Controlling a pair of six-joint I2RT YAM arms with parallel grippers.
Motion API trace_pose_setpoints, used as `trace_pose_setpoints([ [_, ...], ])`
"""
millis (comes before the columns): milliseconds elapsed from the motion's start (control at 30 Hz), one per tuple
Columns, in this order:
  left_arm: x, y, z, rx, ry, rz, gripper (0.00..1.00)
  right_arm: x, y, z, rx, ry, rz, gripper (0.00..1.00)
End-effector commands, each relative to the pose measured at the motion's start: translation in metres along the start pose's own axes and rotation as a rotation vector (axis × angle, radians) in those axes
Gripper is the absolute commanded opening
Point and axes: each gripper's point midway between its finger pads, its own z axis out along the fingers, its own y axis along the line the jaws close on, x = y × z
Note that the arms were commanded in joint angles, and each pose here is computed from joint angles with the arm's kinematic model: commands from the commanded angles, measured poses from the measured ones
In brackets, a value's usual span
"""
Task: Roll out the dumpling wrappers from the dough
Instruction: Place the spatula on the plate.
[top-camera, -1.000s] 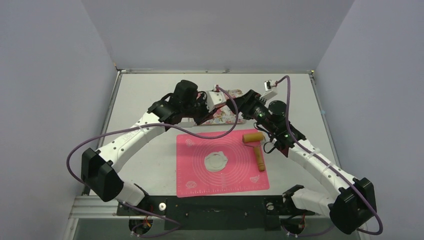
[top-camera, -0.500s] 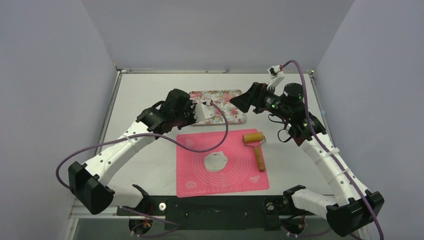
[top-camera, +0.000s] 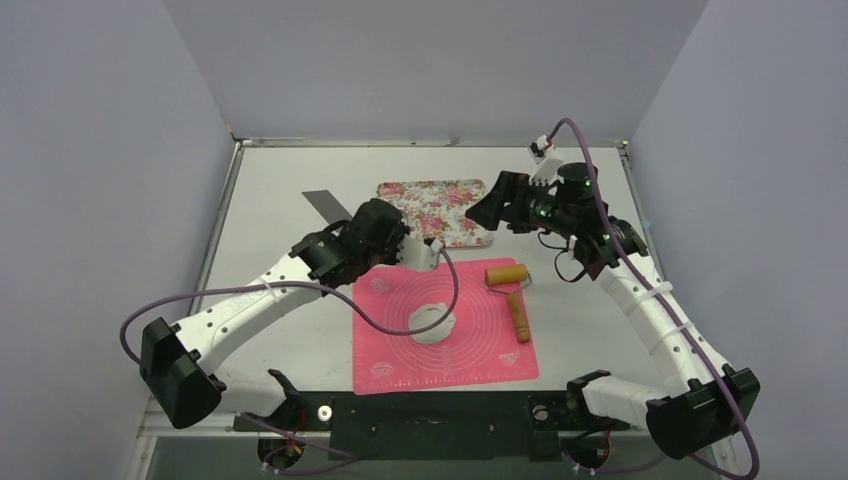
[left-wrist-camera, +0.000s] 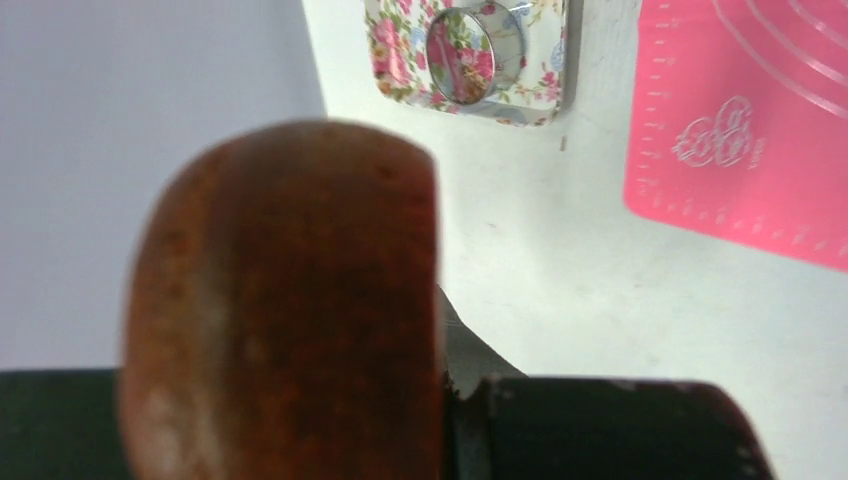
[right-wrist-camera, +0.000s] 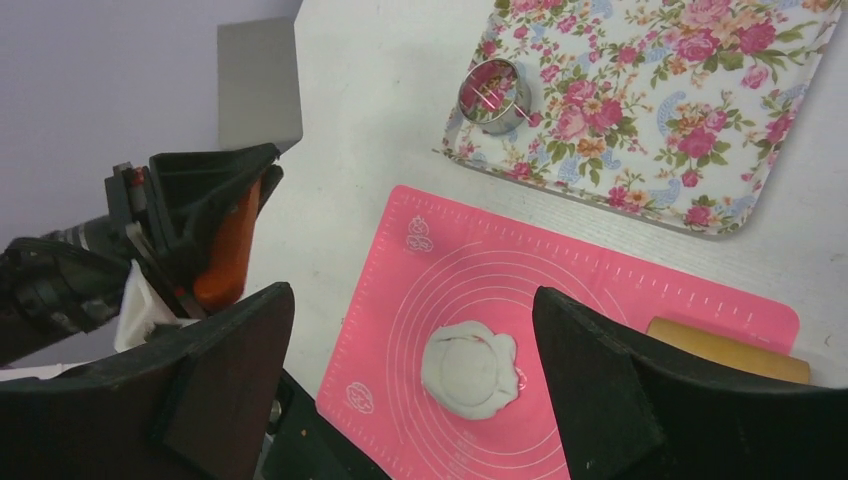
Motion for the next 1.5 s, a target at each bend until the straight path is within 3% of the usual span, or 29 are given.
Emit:
trace_pose_setpoints([
  [0,-0.026,0.044,-0.025,-0.255,-0.041,0.388,0.0,-0.006,0.004,-0.01,0.004,-0.003,-0.036,0.84],
  [133,-0.066,0.034,-0.035,-0.366,-0.194,0.602,0.0,0.014,0.018,-0.006,-0.09,0.042,-0.049,0.83],
  [233,-0.088,0.027,-0.036,-0.44,-0.275,0.67,0.0,0.034,0.047,-0.003,-0.201,0.075,-0.084,0.83],
  [400,-0.107,0.023,-0.037,-0.546,-0.344,0.761,0.0,0.052,0.065,0.002,-0.228,0.08,-0.105,0.83],
  [600,-0.114,0.017,-0.038,-0.623,-0.392,0.798,0.0,0.073,0.054,0.004,-0.192,0.086,-0.098,0.73],
  [1033,-0.114,0.009,-0.035,-0.661,-0.434,0.744,0.0,0.129,0.063,0.011,-0.288,0.235,-0.179,0.71],
  [1300,-0.118,-0.009,-0.04,-0.709,-0.492,0.836,0.0,0.113,0.063,0.023,-0.328,0.196,-0.031,0.71],
  [1467,-0.122,-0.001,-0.049,-0.776,-0.498,0.837,0.0,0.083,0.051,0.01,-0.372,0.059,0.095,0.73],
])
